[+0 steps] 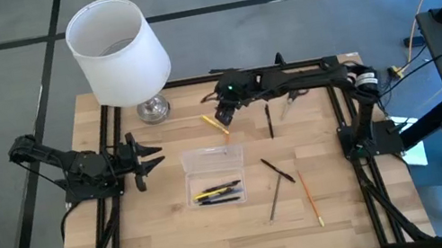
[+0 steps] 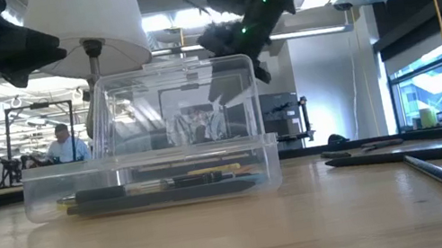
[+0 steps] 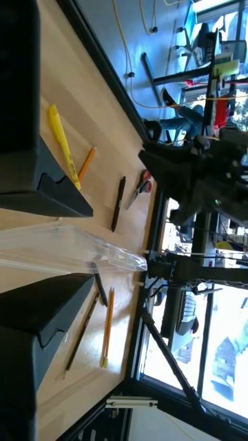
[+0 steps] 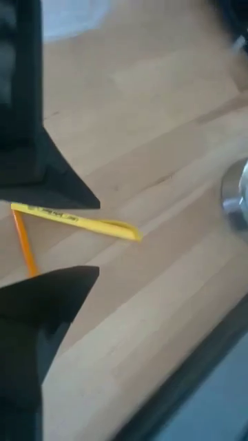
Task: Pick & place school supplies into a supply box
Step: Put the yellow pen into the transparent supply box
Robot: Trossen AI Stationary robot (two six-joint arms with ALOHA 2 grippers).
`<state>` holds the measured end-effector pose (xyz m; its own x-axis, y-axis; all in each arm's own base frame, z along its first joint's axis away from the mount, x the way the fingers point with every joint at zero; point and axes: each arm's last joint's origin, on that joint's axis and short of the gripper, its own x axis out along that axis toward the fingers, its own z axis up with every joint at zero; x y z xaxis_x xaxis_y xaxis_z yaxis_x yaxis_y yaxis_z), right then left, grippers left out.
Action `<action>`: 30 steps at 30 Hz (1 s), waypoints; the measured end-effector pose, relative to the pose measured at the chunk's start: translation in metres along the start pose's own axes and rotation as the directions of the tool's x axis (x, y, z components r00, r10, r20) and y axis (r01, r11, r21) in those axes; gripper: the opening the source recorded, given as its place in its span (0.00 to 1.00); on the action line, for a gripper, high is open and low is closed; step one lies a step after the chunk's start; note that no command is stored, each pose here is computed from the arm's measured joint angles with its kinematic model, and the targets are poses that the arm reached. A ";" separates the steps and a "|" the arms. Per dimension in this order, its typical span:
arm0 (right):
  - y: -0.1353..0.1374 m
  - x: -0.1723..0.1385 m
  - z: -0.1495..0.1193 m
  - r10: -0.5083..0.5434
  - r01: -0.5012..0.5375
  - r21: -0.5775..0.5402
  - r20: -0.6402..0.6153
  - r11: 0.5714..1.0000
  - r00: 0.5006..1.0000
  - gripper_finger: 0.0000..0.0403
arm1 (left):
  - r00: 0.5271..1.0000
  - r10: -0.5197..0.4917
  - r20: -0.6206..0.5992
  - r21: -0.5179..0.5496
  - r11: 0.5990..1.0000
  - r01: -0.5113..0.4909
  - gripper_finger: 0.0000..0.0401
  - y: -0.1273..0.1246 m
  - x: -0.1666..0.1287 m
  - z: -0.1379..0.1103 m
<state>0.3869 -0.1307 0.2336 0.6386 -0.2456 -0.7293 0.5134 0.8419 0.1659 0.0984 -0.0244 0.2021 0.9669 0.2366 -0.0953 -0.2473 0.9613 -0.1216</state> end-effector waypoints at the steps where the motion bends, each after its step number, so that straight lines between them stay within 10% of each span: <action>1: -0.002 0.002 0.000 0.001 -0.001 0.011 -0.003 1.000 1.000 0.41 | 1.000 0.000 0.000 0.000 1.000 0.000 0.34 0.000 0.000 0.000; 30: 0.014 0.062 -0.035 -0.021 0.003 -0.170 -0.104 0.986 0.994 0.49 | 1.000 0.003 -0.015 0.012 1.000 -0.003 0.34 0.000 0.000 -0.002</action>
<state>0.4140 -0.1174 0.1679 0.5648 -0.2118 -0.7976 0.4105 0.9105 0.0490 0.0982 -0.0242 0.2003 0.9650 0.2377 -0.1110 -0.2496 0.9622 -0.1093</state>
